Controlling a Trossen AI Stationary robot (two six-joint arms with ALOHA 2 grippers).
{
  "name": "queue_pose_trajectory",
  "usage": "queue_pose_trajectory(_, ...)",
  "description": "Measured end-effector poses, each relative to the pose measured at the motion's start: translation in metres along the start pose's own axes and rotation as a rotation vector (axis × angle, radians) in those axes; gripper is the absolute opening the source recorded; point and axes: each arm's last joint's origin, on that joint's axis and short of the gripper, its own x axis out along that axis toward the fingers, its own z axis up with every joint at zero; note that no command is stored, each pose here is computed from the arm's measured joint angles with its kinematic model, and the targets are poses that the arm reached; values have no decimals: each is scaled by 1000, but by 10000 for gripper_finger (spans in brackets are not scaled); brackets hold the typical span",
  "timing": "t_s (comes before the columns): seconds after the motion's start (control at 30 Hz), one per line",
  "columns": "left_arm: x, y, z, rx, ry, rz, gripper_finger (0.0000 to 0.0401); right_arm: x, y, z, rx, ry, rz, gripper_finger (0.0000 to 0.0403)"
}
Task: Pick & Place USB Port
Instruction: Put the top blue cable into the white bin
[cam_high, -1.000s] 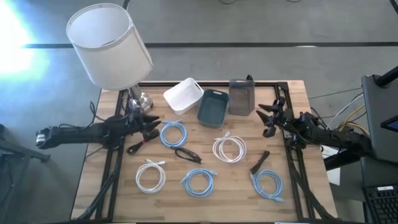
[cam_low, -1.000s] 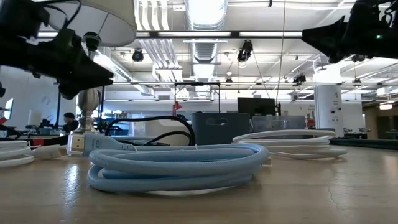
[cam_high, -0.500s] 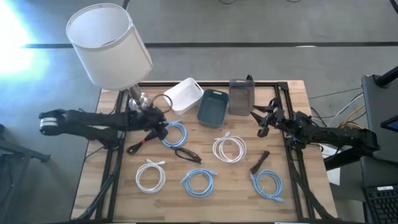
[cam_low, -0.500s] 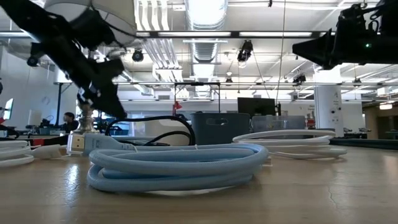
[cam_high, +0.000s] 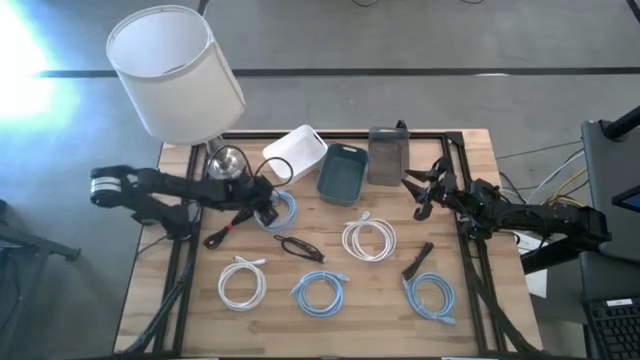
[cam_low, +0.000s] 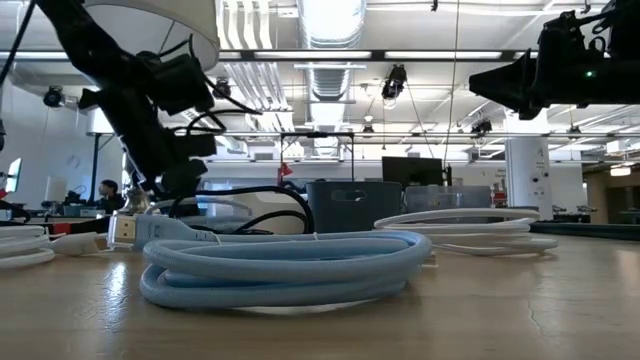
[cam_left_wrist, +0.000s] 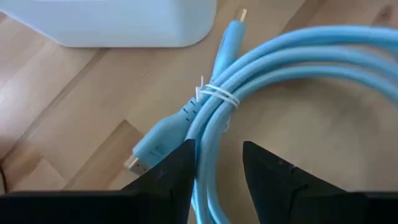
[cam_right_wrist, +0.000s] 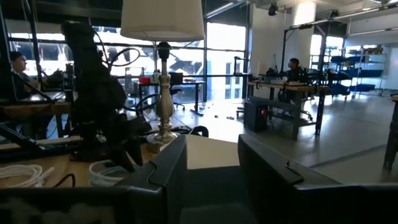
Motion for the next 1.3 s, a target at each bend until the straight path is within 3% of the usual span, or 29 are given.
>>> queue_pose_trajectory(0.3,3,0,0,-7,-12,29,113,0,0,-1,-9,5,0,135)
queue_pose_trajectory(0.57,8,0,0,-1,-11,57,15,0,0,-1,-31,5,2,131)
queue_pose_trajectory(0.9,5,-3,7,-24,-54,21,14,0,0,-1,-27,5,2,130)
queue_pose_trajectory(1.17,-21,-19,41,40,-180,-119,12,0,0,-1,-27,5,2,123)
queue_pose_trajectory(1.3,-34,-29,60,88,-270,-98,12,0,0,-1,-27,5,2,124)
